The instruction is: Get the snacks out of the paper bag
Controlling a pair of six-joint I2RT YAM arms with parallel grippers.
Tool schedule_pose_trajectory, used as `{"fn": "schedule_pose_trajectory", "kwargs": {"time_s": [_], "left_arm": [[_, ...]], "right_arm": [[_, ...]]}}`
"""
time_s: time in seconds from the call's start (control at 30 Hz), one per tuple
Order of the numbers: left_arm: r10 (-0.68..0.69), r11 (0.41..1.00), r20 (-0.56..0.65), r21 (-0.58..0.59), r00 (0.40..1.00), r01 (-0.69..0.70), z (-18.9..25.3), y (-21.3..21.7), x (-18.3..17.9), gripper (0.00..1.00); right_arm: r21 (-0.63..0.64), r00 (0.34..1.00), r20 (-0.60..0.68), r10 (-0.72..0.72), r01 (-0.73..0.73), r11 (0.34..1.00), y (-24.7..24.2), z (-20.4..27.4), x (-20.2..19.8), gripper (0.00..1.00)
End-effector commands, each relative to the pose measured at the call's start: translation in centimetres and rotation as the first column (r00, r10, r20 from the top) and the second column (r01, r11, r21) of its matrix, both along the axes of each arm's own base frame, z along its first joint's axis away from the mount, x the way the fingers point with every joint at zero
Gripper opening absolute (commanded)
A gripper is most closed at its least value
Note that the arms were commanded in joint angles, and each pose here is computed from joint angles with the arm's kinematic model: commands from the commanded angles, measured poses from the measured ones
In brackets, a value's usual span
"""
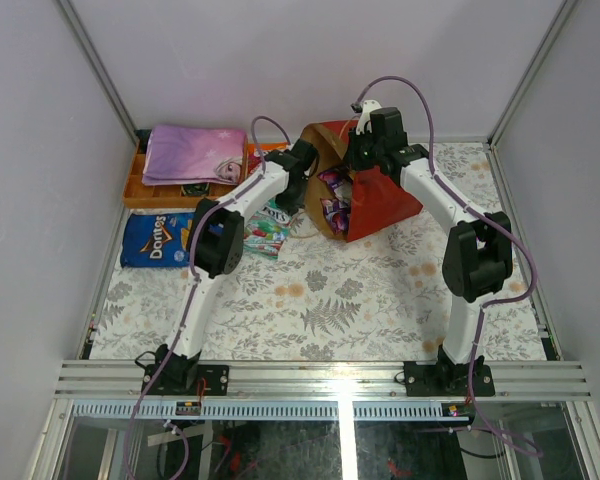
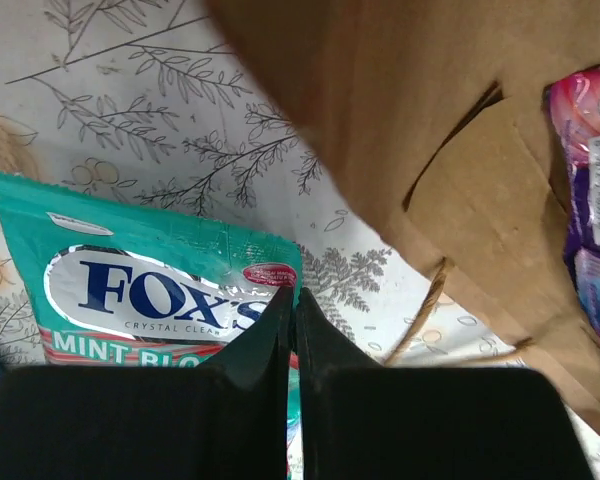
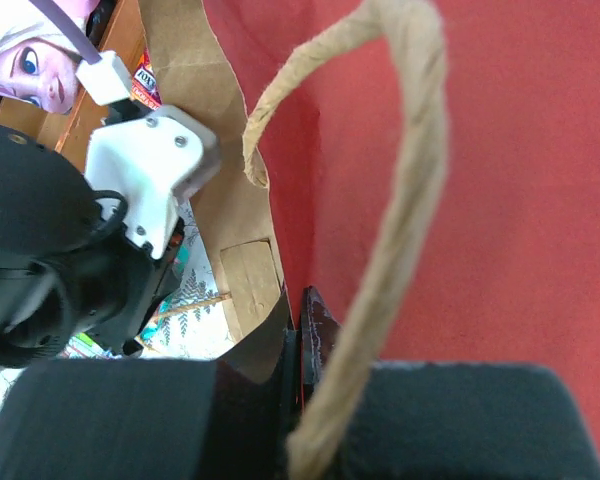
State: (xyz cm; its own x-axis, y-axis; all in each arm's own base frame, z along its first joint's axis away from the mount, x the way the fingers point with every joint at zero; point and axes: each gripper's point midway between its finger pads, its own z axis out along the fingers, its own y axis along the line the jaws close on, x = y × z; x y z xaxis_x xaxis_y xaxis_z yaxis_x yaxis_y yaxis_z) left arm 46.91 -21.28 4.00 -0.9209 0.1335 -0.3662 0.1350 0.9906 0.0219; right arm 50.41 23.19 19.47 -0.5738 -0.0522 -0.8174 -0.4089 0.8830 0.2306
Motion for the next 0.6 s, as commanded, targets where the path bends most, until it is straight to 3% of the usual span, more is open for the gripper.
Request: {"fn": "schedule_pose_trajectory", "kwargs": {"time_s": [0.0, 0.3, 0.33, 0.4, 0.47, 0.5, 0.57], "left_arm": [[0.040, 0.995, 0.050, 0.087, 0.998, -0.044, 0.7, 2.4, 1.7, 0.00], [0.108, 0.985, 0.172, 0.115, 0.979, -0.129, 3.4, 4.2, 4.9, 0.07], [0.107, 0.984, 0.185, 0.118, 0.977, -0.130, 3.8, 4.3, 5.1, 0.15], [0.109, 0.985, 0.202, 0.112, 0.973, -0.133, 4.7, 4.2, 5.1, 0.59], [0.111, 0.984, 0.227, 0.109, 0.968, -0.139, 6.0, 4.1, 4.6, 0.92], [0.111, 0.985, 0.242, 0.104, 0.964, -0.140, 6.7, 3.9, 4.3, 0.99], [0.117, 0.986, 0.268, 0.080, 0.956, -0.143, 8.1, 3.7, 3.2, 1.00]], "right_arm": [[0.074, 0.990, 0.129, 0.048, -0.058, 0.996, 1.7, 4.5, 0.9, 0.00], [0.076, 0.991, 0.127, 0.051, -0.061, 0.995, 1.8, 4.4, 0.8, 0.00], [0.075, 0.991, 0.126, 0.052, -0.061, 0.995, 1.8, 4.4, 0.8, 0.00], [0.074, 0.991, 0.120, 0.054, -0.063, 0.995, 1.8, 4.2, 0.7, 0.00], [0.074, 0.991, 0.121, 0.054, -0.063, 0.995, 1.8, 4.3, 0.8, 0.00], [0.072, 0.991, 0.119, 0.054, -0.063, 0.995, 1.7, 4.2, 0.8, 0.00], [0.069, 0.991, 0.120, 0.054, -0.063, 0.996, 1.7, 4.2, 0.8, 0.00]]}}
